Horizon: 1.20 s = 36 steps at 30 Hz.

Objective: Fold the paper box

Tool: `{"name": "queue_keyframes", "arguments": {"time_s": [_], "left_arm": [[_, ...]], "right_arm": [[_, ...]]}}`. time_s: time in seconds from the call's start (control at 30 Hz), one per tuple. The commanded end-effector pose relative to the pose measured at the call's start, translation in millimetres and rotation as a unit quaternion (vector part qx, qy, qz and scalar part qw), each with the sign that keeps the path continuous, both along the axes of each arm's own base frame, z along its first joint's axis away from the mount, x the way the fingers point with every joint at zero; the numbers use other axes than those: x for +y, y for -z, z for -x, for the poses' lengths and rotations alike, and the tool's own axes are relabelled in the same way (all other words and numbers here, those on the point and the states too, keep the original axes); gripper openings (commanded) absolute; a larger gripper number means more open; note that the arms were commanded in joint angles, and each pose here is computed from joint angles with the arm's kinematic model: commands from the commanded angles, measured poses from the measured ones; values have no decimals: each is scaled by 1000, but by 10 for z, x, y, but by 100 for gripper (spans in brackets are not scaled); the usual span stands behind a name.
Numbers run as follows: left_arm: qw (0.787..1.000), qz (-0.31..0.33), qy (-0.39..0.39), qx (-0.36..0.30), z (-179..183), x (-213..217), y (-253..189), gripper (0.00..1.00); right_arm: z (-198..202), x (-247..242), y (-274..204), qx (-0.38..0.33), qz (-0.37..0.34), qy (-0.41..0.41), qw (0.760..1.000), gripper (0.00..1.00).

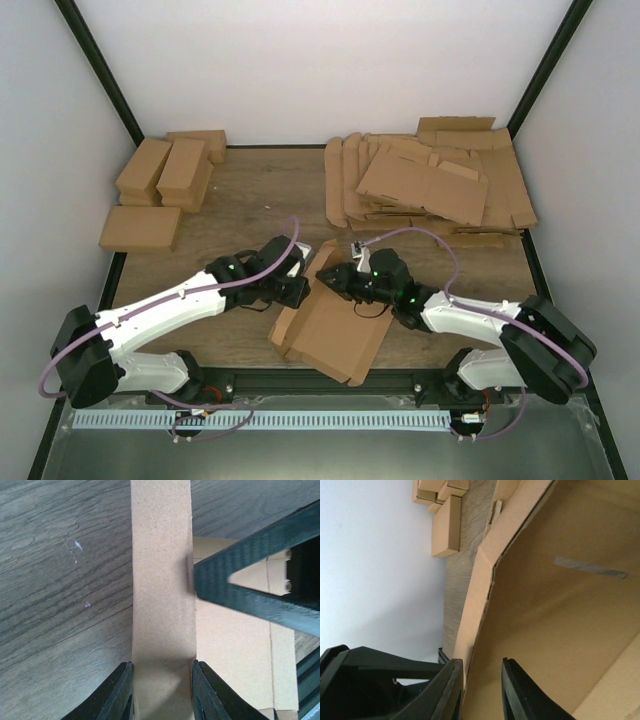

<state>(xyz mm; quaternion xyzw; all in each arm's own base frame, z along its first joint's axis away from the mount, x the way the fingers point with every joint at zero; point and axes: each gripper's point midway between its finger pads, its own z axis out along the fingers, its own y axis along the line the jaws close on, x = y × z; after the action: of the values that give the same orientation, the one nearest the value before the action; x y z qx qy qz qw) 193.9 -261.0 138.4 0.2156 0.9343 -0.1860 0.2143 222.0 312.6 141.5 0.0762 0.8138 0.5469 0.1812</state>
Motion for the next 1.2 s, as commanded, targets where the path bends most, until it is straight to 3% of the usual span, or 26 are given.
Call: {"name": "queue_keyframes", "arguments": {"time_s": [0.0,0.53,0.67,0.8,0.87,1.0,1.17], "left_arm": [[1000,5,5,0,4,20,27,33],[999,-3,30,14,55,-21,58,34],[999,0,35,20,75,-48,42,34],[999,2,36,20,74,-65,-9,34],[999,4,35,20,71,-69,-32,34],[999,9,35,23,77,-87,-58,34],[999,10,38,25,95,-105,-70,32]], "right_arm": [[-68,-54,-132,-42,38,9,998,24],[-103,-472,71,-41,95,48,993,30],[-187,-691,52,-77,124,61,987,31],[-179,-704,-13,-183,165,15,969,31],[-194,-774,-24,-189,177,16,966,32],[-223,-880,-7,-186,175,31,966,48],[-293,-918,176,-157,186,30,969,48]]}}
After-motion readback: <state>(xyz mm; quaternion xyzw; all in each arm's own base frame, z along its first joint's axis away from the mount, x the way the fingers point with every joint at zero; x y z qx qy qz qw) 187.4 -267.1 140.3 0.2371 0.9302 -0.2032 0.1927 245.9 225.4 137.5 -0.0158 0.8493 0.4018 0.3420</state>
